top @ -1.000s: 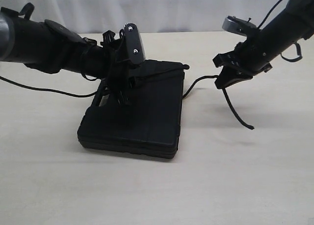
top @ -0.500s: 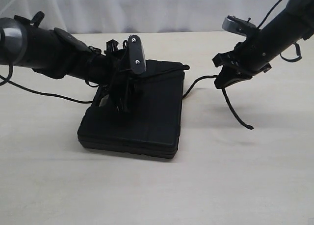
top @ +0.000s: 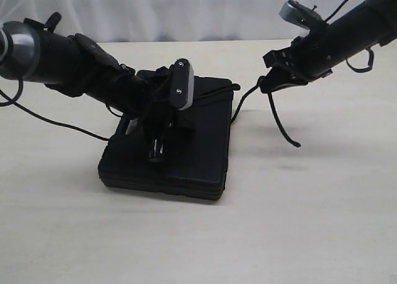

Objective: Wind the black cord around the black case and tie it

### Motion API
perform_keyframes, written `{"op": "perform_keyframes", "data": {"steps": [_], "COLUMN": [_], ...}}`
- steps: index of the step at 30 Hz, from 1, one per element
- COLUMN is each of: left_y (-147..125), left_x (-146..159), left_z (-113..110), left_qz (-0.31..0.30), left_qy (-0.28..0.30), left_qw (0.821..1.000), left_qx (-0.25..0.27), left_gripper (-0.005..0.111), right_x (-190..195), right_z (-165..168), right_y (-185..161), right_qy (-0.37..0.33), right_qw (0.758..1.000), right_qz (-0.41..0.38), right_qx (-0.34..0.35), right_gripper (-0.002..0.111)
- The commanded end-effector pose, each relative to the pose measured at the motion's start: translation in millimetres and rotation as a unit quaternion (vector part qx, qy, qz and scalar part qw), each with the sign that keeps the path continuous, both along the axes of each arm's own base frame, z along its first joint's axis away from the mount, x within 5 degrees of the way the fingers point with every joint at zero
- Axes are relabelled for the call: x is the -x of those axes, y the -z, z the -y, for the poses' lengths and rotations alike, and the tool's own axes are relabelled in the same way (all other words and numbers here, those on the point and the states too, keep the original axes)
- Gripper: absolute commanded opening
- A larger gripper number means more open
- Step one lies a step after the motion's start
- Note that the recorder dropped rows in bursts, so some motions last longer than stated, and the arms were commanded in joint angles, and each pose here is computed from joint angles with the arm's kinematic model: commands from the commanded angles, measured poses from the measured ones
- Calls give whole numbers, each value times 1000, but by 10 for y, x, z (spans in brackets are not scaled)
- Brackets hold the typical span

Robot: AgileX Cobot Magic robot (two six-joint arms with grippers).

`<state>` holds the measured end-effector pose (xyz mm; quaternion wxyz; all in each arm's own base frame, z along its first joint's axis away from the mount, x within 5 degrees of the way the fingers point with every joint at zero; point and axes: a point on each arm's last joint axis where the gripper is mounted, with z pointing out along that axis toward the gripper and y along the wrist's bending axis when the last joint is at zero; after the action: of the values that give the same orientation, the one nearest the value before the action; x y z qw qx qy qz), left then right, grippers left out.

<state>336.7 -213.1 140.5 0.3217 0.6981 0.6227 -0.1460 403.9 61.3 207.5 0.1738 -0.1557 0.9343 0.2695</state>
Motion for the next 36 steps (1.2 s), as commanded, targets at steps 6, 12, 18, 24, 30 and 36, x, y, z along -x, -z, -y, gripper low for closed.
{"op": "perform_keyframes", "data": {"steps": [6,12,18,24,30,36], "left_y": [-325,-297,-7,134,159,187], "left_x": [-195,-215,-271,-387,-352,-191], "left_z": [-79,-92,-108,-114,-76,-1], "left_qz": [68,79,94,103,85,40], "left_qy": [-141,-141,-119,-146,-123,-24], "left_qw": [988,987,988,983,988,998], "left_qx": [21,11,-34,-50,-42,-34], "left_gripper": [2,41,51,51,11,0], "right_x": [16,14,12,14,14,18], "right_z": [19,20,21,20,20,18], "right_y": [-247,-228,-229,-229,-229,-229], "right_qy": [0,-1,0,-1,-1,-3], "right_qw": [998,998,998,998,998,998], "right_qz": [59,56,57,56,56,55], "right_qx": [6,8,8,8,8,7], "right_gripper": [4,4,4,4,4,4]}}
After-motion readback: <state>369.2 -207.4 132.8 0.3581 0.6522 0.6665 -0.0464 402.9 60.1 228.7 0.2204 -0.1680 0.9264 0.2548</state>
